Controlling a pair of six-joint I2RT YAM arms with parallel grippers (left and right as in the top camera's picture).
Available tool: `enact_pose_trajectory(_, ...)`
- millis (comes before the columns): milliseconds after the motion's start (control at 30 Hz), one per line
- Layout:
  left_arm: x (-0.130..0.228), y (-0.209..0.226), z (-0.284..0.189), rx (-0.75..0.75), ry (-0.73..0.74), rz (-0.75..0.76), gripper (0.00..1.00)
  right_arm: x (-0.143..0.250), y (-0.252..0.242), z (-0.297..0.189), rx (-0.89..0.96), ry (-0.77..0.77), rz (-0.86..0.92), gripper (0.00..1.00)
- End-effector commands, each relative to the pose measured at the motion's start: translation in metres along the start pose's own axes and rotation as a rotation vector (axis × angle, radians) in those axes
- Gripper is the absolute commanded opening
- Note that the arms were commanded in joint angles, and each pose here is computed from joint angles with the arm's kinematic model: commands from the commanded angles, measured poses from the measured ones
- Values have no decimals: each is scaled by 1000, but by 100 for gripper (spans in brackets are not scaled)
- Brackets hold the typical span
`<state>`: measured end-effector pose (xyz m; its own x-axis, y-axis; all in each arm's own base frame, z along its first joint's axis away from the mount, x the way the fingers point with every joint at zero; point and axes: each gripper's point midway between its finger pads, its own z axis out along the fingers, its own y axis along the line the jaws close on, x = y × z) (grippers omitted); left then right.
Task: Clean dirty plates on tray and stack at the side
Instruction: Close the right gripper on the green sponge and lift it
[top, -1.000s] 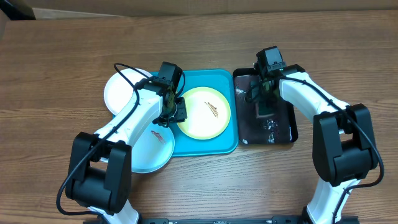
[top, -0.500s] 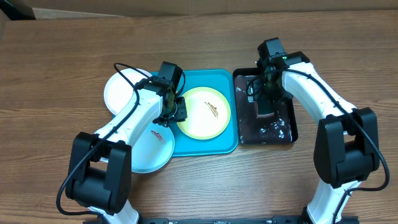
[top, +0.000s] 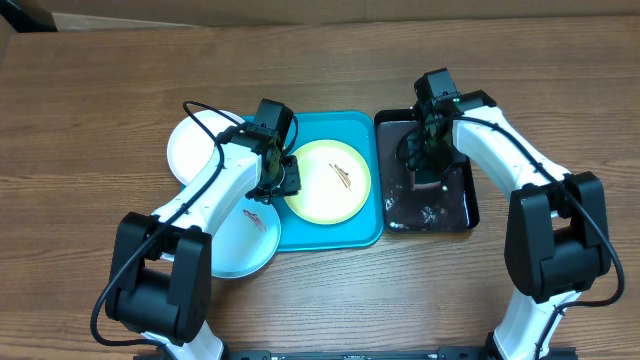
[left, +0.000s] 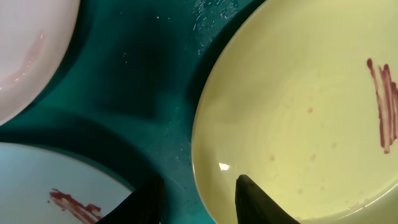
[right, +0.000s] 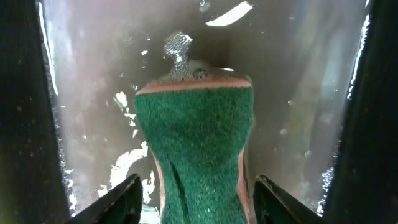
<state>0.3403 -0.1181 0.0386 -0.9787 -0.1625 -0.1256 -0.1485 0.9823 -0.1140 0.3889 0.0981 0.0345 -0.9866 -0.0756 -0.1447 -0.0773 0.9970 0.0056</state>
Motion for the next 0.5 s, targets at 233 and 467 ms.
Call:
enact_pose_trajectory(233, 2, 2, 4, -10, 12, -23, 40, 4, 5, 10, -28, -33, -2, 61)
enact_pose_trajectory(467, 2, 2, 4, -10, 12, -23, 40, 4, 5, 10, -27, -34, -3, 46)
